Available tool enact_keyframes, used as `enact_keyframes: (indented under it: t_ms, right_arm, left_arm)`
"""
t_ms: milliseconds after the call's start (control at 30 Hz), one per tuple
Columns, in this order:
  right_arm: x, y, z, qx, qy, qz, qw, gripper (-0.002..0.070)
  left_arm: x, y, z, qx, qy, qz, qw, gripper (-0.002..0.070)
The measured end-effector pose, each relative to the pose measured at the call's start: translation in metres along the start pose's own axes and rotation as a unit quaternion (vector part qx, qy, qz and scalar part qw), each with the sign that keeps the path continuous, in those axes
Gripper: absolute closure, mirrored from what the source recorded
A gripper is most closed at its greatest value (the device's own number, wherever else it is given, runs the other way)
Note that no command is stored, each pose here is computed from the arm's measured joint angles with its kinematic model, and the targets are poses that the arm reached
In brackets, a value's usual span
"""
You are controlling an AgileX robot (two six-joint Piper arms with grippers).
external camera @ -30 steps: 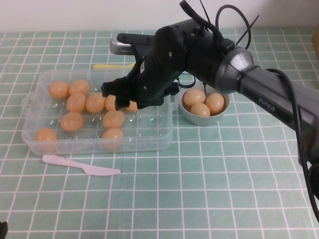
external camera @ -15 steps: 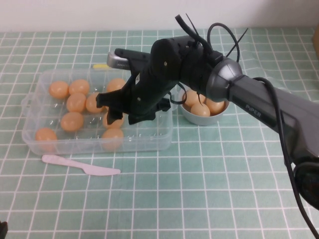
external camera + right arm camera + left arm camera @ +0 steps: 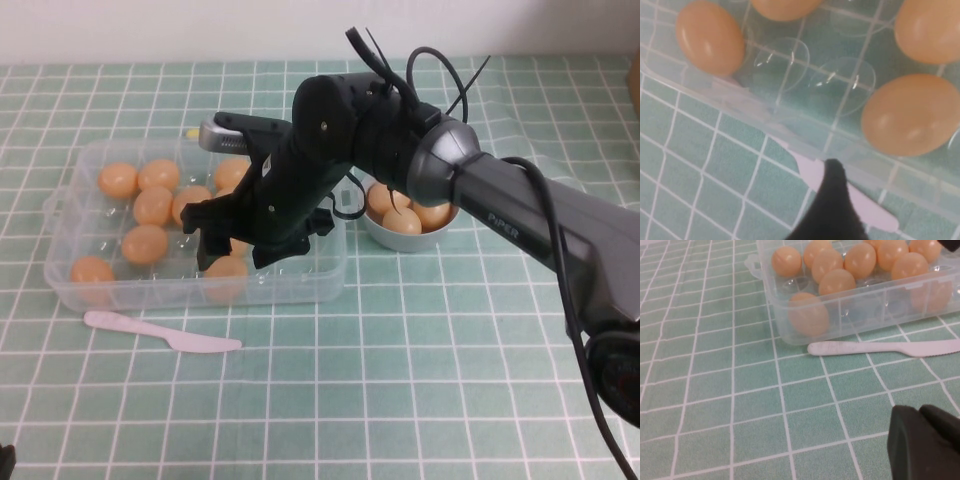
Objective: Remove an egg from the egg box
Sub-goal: Pick up the egg from the plastic box
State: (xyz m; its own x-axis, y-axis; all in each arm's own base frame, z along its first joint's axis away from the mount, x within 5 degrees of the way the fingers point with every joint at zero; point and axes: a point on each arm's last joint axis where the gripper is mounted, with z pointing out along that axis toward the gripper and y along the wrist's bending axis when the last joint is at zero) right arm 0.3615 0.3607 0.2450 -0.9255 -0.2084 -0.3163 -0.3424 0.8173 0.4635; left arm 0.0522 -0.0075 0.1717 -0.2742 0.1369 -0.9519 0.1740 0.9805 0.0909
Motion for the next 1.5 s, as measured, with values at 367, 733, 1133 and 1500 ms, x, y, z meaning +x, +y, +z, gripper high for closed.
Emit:
enact_keyframes:
  t_ms: [367, 733, 1133, 1500]
  right_arm:
    - [0.000, 0.007, 0.010, -0.011, -0.021, -0.006, 1.000, 0.0146]
    - [0.000, -0.001, 0.022, 0.012, -0.023, -0.009, 1.000, 0.0146]
    - [0.003, 0.005, 0.029, 0.010, -0.027, -0.016, 0.999, 0.0146]
    - [0.002, 0.005, 0.030, 0.016, -0.031, -0.022, 0.999, 0.0146]
  left_arm:
    - [0.000, 0.000, 0.000, 0.000, 0.000, 0.000, 1.000, 0.0678]
    - [0.000, 0.000, 0.000, 0.000, 0.000, 0.000, 1.000, 0.0678]
    - [0.000, 0.000, 0.000, 0.000, 0.000, 0.000, 1.000, 0.0679]
    - [0.000, 0.000, 0.000, 0.000, 0.000, 0.000, 1.000, 0.0678]
